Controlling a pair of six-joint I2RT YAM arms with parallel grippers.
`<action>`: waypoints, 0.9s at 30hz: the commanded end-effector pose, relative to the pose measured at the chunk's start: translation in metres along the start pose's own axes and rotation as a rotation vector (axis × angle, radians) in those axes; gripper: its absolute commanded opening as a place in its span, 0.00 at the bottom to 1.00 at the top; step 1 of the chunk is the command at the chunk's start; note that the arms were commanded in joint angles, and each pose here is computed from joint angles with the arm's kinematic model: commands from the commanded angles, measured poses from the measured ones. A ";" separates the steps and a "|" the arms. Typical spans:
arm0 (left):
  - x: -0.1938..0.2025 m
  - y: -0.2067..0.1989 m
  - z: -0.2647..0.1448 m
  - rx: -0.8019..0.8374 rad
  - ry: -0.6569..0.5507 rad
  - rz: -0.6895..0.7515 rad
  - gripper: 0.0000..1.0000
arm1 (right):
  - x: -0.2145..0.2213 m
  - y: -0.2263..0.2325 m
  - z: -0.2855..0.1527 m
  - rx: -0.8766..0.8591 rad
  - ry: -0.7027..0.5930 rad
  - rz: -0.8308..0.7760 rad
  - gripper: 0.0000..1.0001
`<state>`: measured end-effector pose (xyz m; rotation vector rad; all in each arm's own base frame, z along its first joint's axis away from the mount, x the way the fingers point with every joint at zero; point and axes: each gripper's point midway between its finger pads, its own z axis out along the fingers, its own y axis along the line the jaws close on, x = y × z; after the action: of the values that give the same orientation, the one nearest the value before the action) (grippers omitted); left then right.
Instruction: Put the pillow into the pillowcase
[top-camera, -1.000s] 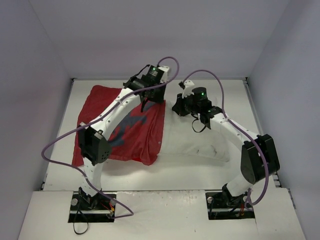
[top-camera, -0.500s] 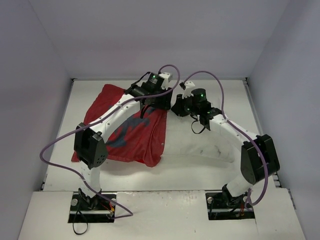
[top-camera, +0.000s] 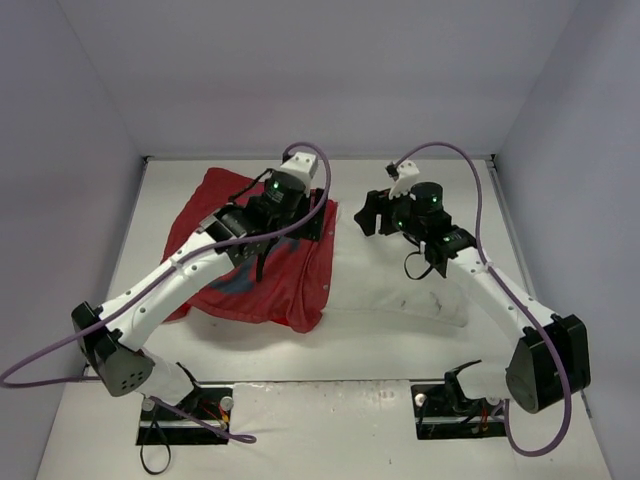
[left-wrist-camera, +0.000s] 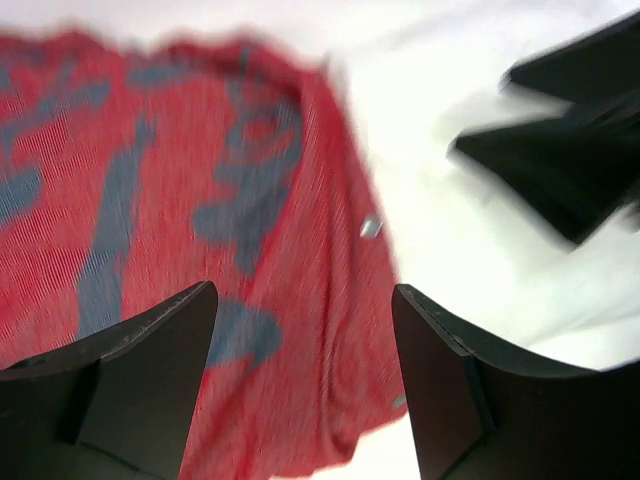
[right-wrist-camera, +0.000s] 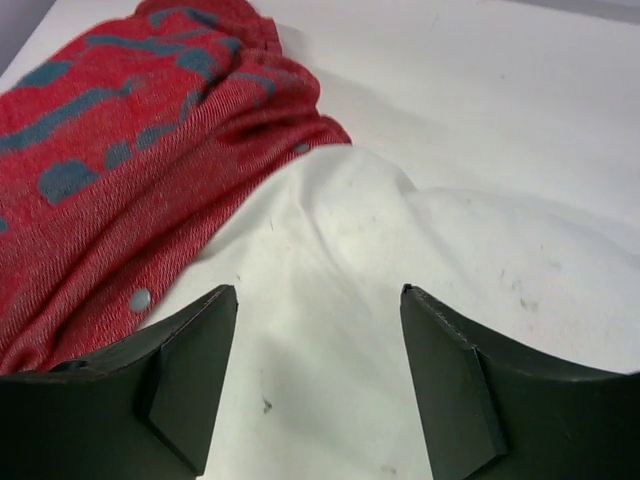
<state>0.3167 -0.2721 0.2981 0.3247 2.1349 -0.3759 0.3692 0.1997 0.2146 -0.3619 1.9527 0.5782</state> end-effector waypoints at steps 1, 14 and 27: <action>0.042 0.010 0.005 -0.057 0.077 -0.049 0.66 | 0.008 0.003 -0.012 -0.013 0.006 0.000 0.63; 0.095 -0.004 -0.004 0.012 0.236 -0.085 0.00 | 0.050 0.013 -0.007 -0.075 0.107 0.032 0.12; 0.069 -0.116 0.003 0.283 0.351 -0.186 0.00 | 0.045 0.021 -0.003 -0.024 0.065 0.055 0.00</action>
<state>0.2409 -0.3392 0.2537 0.3732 2.4593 -0.6224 0.3387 0.1959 0.1643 -0.3430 2.0904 0.5593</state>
